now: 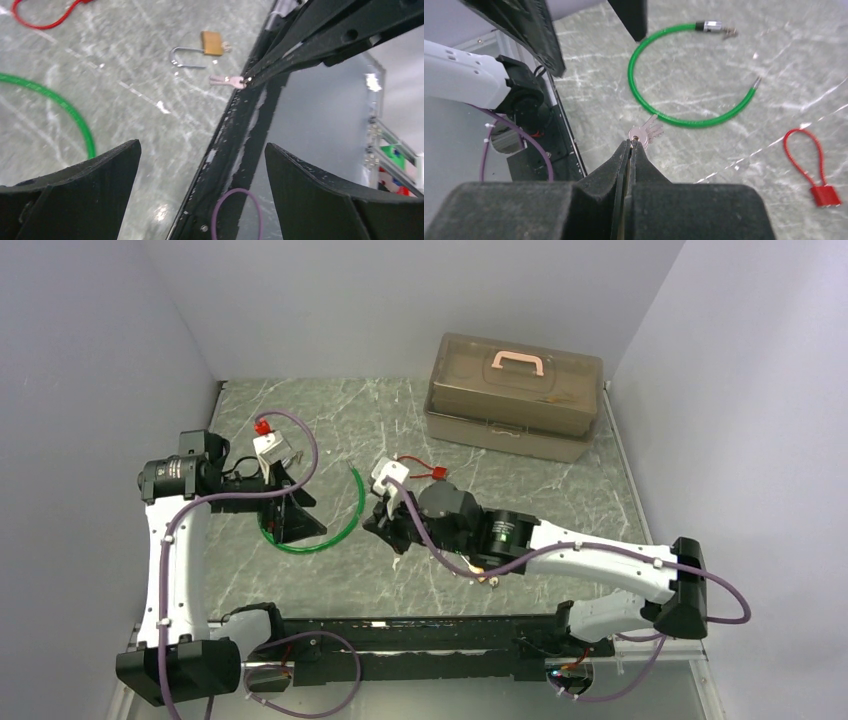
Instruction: Unlock with the key
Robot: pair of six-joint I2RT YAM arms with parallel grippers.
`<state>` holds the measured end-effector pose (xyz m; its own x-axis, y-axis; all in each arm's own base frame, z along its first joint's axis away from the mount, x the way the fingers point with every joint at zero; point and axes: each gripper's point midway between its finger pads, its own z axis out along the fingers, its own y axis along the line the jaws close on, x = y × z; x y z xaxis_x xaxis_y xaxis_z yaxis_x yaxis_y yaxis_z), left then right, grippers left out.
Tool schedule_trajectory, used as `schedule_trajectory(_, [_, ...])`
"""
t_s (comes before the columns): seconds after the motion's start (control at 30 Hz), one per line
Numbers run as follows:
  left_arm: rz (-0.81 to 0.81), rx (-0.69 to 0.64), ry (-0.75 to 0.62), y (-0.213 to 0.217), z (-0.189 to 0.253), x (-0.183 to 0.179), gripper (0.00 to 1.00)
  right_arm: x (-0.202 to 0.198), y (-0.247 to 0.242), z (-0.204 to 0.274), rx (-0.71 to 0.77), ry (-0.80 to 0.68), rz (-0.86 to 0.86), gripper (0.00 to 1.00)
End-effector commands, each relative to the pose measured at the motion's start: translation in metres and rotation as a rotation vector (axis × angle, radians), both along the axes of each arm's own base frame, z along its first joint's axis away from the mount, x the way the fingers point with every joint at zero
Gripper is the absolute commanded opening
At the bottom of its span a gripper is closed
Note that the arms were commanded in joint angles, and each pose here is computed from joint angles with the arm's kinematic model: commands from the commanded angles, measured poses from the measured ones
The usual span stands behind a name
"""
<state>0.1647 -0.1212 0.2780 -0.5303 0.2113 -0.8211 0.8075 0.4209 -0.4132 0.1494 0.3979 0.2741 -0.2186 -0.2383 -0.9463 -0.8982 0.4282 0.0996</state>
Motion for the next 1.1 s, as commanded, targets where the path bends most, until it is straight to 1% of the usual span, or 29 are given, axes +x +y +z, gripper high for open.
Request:
schedule_trajectory(0.0, [-0.086,-0.167,-0.006,-0.025,0.043,-0.018,0.99,0.006,-0.006,0.03,0.011,-0.231,-0.06,0.0])
schedule_trajectory(0.07, [-0.104,-0.156,-0.017,-0.029,0.047,-0.023,0.99,0.002,-0.007,0.038,0.006,-0.271,-0.062,0.0])
schedule_trajectory(0.13, [-0.109,-0.125,-0.048,-0.031,0.044,-0.023,0.95,-0.002,-0.005,0.043,0.009,-0.271,-0.045,0.0])
schedule_trajectory(0.17, [-0.128,-0.104,-0.081,-0.033,0.041,-0.027,0.94,-0.004,-0.004,0.05,0.023,-0.264,-0.037,0.0])
schedule_trajectory(0.23, [-0.163,-0.052,-0.169,-0.035,0.033,-0.033,0.95,-0.011,-0.001,0.058,0.05,-0.24,-0.002,0.0])
schedule_trajectory(0.3, [-0.213,-0.003,-0.351,-0.035,0.033,-0.04,0.99,-0.021,0.001,0.068,0.09,-0.215,0.043,0.0])
schedule_trajectory(0.33, [-0.225,0.028,-0.465,-0.033,0.035,-0.041,0.99,-0.025,0.001,0.074,0.107,-0.205,0.063,0.0])
schedule_trajectory(0.37, [-0.215,0.065,-0.584,-0.03,0.039,-0.042,0.99,-0.028,0.001,0.078,0.121,-0.194,0.082,0.0])
schedule_trajectory(0.43, [-0.181,0.132,-0.76,-0.024,0.048,-0.037,0.99,-0.034,0.001,0.086,0.148,-0.16,0.121,0.0])
schedule_trajectory(0.47, [-0.174,0.164,-0.82,-0.021,0.052,-0.034,0.99,-0.037,0.001,0.089,0.166,-0.133,0.139,0.0])
schedule_trajectory(0.57, [-0.198,0.198,-0.897,-0.019,0.06,-0.034,0.99,-0.047,0.001,0.098,0.218,-0.056,0.225,0.0])
schedule_trajectory(0.6, [-0.23,0.209,-0.942,-0.019,0.061,-0.037,0.99,-0.05,0.001,0.1,0.234,-0.028,0.261,0.0])
schedule_trajectory(0.7, [-0.296,0.217,-0.991,-0.021,0.059,-0.052,0.99,-0.053,-0.001,0.11,0.288,0.065,0.36,0.0])
schedule_trajectory(0.8, [-0.347,0.218,-0.968,-0.021,0.056,-0.065,0.99,-0.059,-0.001,0.114,0.305,0.111,0.437,0.0])
schedule_trajectory(0.9, [-0.361,0.18,-0.937,-0.025,0.059,-0.07,0.98,-0.066,0.002,0.115,0.295,0.132,0.495,0.0])
schedule_trajectory(1.0, [-0.359,0.13,-0.916,-0.03,0.063,-0.071,0.94,-0.068,0.007,0.117,0.289,0.144,0.523,0.0])
schedule_trajectory(1.07, [-0.355,0.115,-0.901,-0.031,0.064,-0.069,0.87,-0.071,0.009,0.121,0.294,0.149,0.542,0.0])
